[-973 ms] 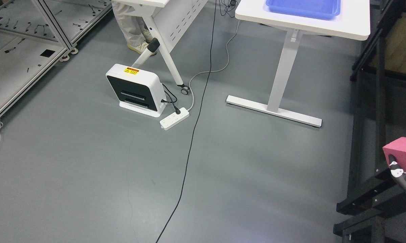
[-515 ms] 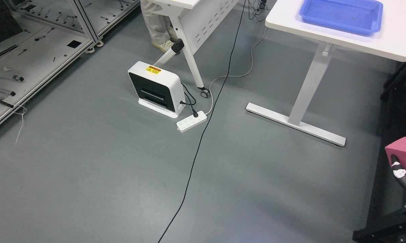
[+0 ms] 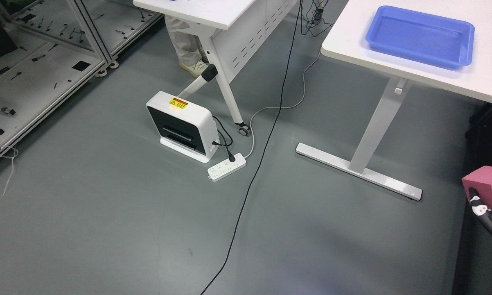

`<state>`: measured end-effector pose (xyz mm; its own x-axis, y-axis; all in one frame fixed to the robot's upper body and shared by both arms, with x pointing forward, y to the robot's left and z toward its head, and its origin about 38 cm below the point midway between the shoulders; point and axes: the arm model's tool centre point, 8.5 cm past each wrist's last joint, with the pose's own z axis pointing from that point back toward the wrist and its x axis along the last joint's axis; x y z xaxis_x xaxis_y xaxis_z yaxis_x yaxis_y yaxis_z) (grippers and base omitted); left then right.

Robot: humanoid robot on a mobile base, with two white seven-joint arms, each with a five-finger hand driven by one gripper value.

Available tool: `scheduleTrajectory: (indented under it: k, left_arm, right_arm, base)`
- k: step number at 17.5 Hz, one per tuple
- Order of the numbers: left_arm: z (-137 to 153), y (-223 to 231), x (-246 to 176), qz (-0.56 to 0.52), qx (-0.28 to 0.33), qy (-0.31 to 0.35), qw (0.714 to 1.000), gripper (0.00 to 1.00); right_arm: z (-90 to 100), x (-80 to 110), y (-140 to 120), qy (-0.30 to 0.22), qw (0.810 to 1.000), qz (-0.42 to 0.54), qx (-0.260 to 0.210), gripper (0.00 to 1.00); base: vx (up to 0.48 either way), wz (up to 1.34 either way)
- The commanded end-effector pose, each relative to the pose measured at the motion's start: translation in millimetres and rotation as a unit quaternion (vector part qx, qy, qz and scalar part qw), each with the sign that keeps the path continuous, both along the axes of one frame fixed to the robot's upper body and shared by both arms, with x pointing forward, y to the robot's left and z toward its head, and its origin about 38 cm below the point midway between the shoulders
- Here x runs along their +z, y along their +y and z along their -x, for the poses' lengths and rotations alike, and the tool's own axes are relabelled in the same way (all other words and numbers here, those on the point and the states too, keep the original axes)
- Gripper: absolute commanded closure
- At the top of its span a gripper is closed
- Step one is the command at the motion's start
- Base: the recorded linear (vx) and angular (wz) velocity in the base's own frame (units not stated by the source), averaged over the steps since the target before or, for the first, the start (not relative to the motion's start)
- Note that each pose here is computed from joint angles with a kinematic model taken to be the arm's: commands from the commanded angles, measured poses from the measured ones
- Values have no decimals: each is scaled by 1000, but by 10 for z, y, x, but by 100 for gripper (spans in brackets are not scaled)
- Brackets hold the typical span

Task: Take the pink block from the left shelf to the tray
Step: 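Carry the pink block in the right hand while turning toward the blue tray, then lower the pink block into the blue tray and open the right hand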

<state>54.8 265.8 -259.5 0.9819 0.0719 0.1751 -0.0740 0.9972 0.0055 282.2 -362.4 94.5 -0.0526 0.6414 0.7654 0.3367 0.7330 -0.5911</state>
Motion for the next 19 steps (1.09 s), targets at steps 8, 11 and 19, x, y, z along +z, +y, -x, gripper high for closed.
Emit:
scheduleTrajectory:
  k: [8,11,19]
  left_arm:
    - [-60,119,14,-9,4,-10,1000,0]
    - [-60,119,14,-9,4,-10,1000,0]
    - [-70,118,15,-9,4,-10,1000,0]
  right_arm:
    - [-36,-65,195,16,999,1,38,99]
    - [-40,-60,196,14,999,1,38,99]
    - [-61,-54,220,16,999,1,45,99]
  base:
    - [364,-179]
    - [385,84]
    - [390,119]
